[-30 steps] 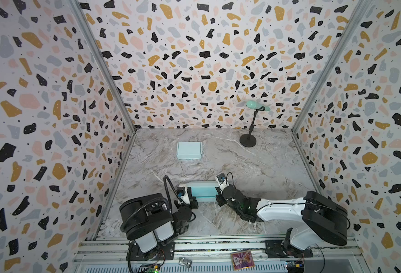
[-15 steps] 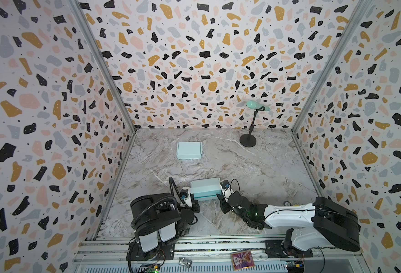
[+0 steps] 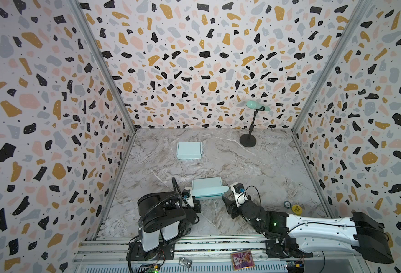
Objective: Fold the paper box
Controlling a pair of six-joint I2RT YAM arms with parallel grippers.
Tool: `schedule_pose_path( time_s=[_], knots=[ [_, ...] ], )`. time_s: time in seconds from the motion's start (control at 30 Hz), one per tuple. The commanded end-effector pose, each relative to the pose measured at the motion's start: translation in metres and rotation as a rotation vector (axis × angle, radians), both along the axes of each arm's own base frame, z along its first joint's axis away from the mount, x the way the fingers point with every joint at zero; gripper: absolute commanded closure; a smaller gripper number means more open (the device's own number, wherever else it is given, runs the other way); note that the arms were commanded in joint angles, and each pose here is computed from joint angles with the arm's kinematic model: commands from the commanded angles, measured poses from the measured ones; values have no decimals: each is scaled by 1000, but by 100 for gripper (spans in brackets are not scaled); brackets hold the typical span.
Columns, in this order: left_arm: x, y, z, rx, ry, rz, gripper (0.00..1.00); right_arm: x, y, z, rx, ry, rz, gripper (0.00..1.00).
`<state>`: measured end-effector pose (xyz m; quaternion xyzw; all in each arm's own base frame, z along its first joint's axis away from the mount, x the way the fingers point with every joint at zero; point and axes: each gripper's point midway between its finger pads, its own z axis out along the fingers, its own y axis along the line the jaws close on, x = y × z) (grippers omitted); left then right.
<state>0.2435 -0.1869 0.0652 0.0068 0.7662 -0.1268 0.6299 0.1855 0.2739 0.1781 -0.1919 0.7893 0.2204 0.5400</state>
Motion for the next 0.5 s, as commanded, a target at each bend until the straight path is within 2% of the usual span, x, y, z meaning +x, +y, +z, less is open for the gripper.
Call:
schedule_pose_path(
  time_s=[0.0, 0.2, 0.47],
  knots=[
    [-2, -12, 3, -23, 0, -50, 93, 13, -1, 30, 37, 7, -33, 41],
    [-2, -24, 1, -11, 24, -94, 88, 41, 26, 31, -20, 48, 12, 40],
    [-9, -34, 1, -6, 38, -154, 80, 59, 38, -13, -106, 111, 12, 41]
  ],
)
